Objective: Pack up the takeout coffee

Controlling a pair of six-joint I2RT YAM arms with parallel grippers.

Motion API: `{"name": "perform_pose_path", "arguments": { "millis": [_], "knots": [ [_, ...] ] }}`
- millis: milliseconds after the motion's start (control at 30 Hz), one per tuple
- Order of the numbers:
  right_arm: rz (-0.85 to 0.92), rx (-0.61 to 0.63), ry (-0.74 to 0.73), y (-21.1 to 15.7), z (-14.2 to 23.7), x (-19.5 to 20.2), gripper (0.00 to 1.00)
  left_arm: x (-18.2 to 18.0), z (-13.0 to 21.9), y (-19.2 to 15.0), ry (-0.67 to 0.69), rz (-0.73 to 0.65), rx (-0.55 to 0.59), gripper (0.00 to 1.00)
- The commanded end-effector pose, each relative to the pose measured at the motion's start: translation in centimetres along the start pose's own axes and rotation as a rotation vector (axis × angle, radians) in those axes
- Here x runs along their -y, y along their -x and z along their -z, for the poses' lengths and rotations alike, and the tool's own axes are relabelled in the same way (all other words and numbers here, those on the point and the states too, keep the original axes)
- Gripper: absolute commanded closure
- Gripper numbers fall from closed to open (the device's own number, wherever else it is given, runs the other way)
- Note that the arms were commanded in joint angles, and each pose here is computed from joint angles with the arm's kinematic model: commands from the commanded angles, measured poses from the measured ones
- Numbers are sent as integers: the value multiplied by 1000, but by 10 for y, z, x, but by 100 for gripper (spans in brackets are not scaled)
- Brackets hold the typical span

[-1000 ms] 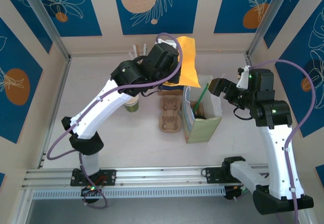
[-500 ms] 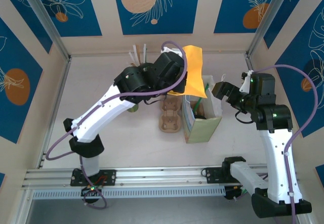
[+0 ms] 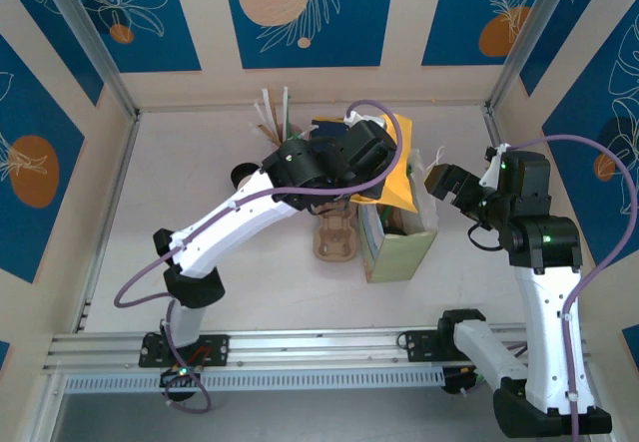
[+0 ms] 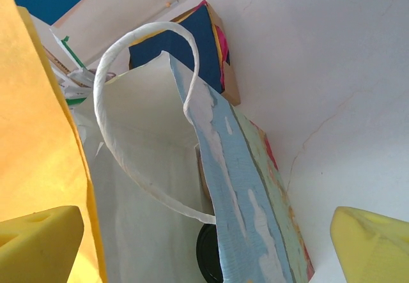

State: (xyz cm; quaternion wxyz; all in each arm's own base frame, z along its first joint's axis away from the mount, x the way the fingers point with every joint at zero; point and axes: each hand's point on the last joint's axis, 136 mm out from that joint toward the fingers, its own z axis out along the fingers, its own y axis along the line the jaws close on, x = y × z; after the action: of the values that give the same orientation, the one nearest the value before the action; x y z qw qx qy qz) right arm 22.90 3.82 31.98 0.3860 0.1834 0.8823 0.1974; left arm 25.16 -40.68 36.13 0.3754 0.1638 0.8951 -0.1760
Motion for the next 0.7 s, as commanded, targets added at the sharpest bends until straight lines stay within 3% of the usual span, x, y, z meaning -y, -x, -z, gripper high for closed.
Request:
{"name": "perform_pose_path", "arguments": {
  "millis": [0, 267, 667],
  "knots": [
    [-17, -8, -12, -4, 0, 4, 1, -1, 2, -6, 23, -12, -16, 100],
    [-28, -18, -2, -5, -2, 4, 1, -1, -6, -14, 57, -56, -38, 100],
    [-35, -25, 4, -6, -4, 3, 1, -7, 22, 15, 76, -93, 82, 100]
  ]
}}
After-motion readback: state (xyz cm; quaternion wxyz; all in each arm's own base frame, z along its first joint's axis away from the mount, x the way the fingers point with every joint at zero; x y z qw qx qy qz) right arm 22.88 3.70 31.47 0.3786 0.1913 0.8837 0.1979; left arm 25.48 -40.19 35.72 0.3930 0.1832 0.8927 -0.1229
